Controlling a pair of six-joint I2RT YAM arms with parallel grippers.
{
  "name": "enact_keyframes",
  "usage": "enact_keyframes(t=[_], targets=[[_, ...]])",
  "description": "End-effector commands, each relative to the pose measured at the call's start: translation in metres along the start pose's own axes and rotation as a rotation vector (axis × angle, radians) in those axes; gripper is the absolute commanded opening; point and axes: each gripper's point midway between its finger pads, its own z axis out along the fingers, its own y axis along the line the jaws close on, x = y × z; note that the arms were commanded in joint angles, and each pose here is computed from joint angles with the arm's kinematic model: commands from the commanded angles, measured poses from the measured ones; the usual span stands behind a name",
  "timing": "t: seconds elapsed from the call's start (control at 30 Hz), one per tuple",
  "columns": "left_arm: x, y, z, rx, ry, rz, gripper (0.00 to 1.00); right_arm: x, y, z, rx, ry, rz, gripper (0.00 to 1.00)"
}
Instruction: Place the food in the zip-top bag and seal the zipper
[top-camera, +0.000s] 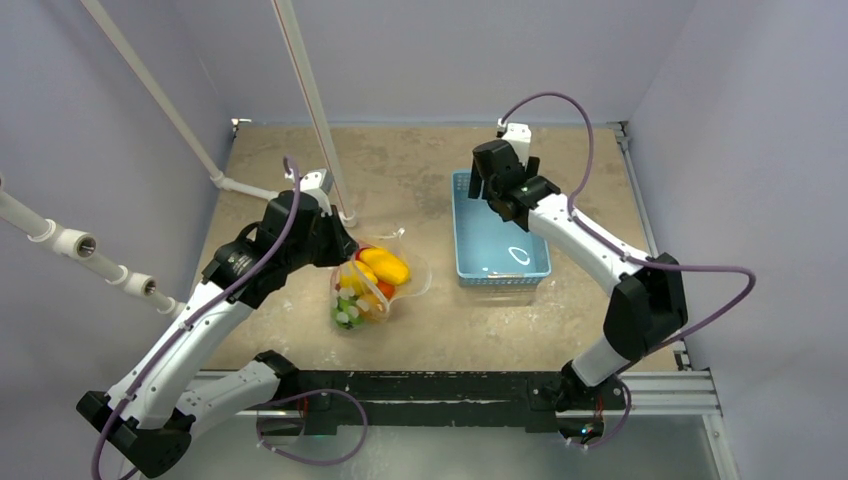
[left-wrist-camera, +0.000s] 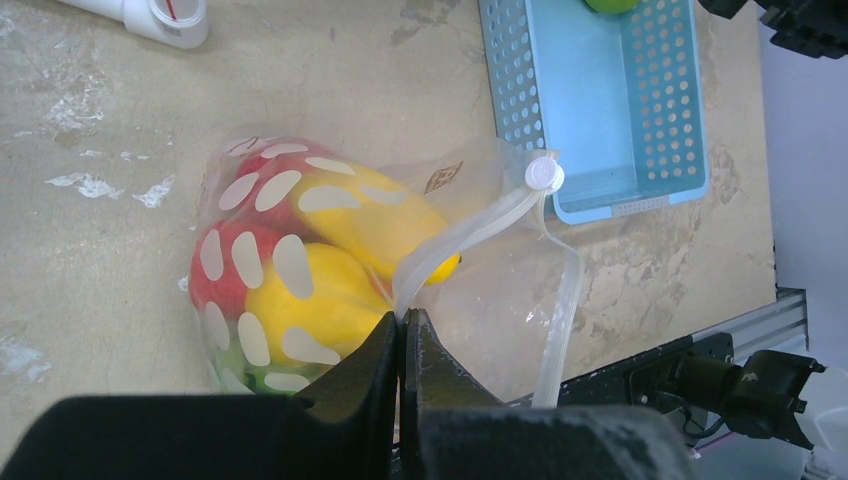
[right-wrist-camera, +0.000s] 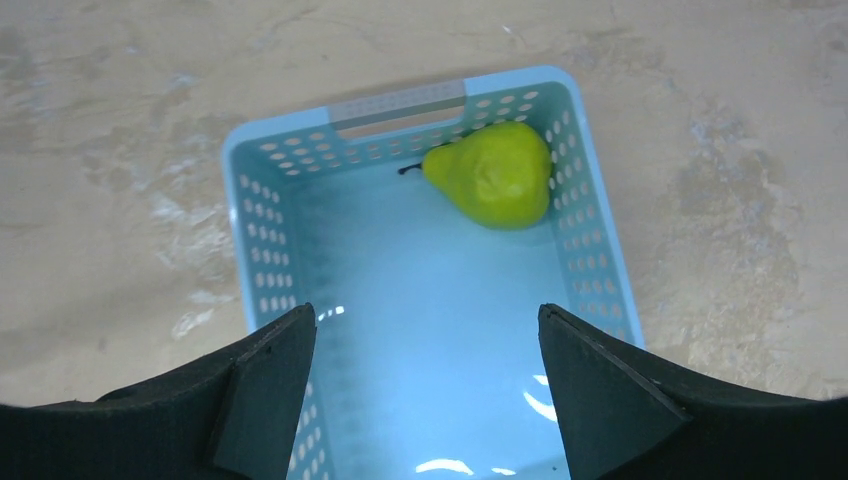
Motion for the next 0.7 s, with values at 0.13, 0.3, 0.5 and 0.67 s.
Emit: enact_keyframes(t=[0.13,0.3,0.5,0.67], targets=[[-0.011,-0.010,-0.006,0.052,-0.048,0.022,0.00,-0.019,-0.019,0.039,0.103,-0.023,0.025,0.84],[-0.009,-0.010,-0.006,0.056,-0.042,0.034,0.00,-0.014,-0.028,0.067,0.143,0.012,0.023,0.84],[-0.005,-0.012,-0.004,0.076,-0.024,0.049,0.00,-0.002,-0.040,0.097,0.173,0.056,0.035,0.85],[-0.003,-0.012,-0.002,0.078,-0.017,0.055,0.00,0.001,-0.040,0.113,0.166,0.072,0.043,0.85]])
